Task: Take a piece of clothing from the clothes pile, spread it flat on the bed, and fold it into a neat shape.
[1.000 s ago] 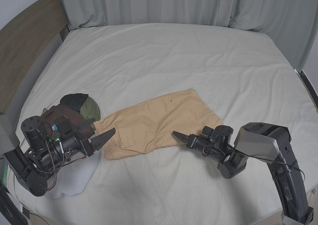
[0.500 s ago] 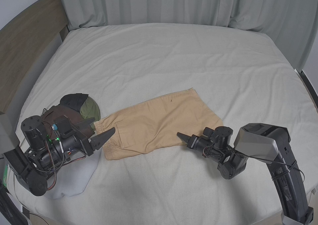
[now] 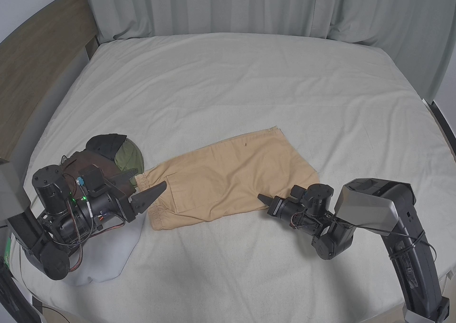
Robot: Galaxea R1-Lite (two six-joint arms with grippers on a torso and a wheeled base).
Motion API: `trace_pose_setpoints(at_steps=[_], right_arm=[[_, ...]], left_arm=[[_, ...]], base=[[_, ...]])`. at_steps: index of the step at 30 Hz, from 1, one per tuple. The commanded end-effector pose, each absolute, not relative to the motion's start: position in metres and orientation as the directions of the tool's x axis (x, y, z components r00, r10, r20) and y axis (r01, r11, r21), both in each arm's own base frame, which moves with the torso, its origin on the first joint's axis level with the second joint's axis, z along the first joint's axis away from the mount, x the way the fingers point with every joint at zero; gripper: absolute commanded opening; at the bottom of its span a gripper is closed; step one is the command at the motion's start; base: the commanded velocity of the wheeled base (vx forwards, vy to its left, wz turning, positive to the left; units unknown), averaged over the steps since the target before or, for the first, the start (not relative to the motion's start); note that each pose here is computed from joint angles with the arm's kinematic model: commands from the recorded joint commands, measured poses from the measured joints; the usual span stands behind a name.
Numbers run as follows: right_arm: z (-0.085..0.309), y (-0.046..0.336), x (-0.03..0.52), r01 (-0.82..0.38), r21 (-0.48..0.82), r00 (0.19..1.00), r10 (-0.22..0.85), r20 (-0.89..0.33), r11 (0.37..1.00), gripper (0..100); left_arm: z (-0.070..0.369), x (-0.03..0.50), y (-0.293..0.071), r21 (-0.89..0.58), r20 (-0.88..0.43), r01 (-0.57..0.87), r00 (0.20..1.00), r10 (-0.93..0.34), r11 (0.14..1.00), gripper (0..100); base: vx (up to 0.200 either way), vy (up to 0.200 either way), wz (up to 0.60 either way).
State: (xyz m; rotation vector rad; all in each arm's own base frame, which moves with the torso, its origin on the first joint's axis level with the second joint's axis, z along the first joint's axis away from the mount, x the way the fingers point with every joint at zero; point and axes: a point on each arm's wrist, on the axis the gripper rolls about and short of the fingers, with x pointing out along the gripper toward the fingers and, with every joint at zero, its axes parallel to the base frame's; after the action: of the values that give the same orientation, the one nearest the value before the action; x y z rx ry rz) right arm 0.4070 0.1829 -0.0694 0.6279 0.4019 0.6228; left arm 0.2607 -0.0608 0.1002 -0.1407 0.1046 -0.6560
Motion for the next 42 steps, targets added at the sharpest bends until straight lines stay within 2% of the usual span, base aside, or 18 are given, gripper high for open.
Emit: trace_pose_setpoints(at_steps=[1, 20, 36, 42], right_arm=[[-0.069, 0.182, 0.403, -0.408, 0.652, 0.743, 0.647, -0.169, 0.639, 0], [-0.047, 0.170, 0.377, -0.401, 0.651, 0.746, 0.642, -0.176, 0.645, 0], [-0.034, 0.152, 0.338, -0.328, 0.653, 0.749, 0.609, -0.262, 0.683, 0], [-0.032, 0.144, 0.313, -0.266, 0.638, 0.755, 0.568, -0.328, 0.722, 0]], left_arm=[[0.099, 0.265, -0.061, -0.180, -0.052, 0.595, 0.790, -0.611, 0.784, 100], [0.097, 0.267, -0.061, -0.205, -0.055, 0.588, 0.791, -0.609, 0.782, 100], [0.092, 0.269, -0.060, -0.215, -0.071, 0.579, 0.794, -0.604, 0.787, 100], [0.091, 0.269, -0.060, -0.216, -0.077, 0.579, 0.793, -0.605, 0.786, 100]], base=[[0.000, 0.000, 0.00], [0.000, 0.000, 0.00], [0.000, 0.000, 0.00], [0.000, 0.000, 0.00]])
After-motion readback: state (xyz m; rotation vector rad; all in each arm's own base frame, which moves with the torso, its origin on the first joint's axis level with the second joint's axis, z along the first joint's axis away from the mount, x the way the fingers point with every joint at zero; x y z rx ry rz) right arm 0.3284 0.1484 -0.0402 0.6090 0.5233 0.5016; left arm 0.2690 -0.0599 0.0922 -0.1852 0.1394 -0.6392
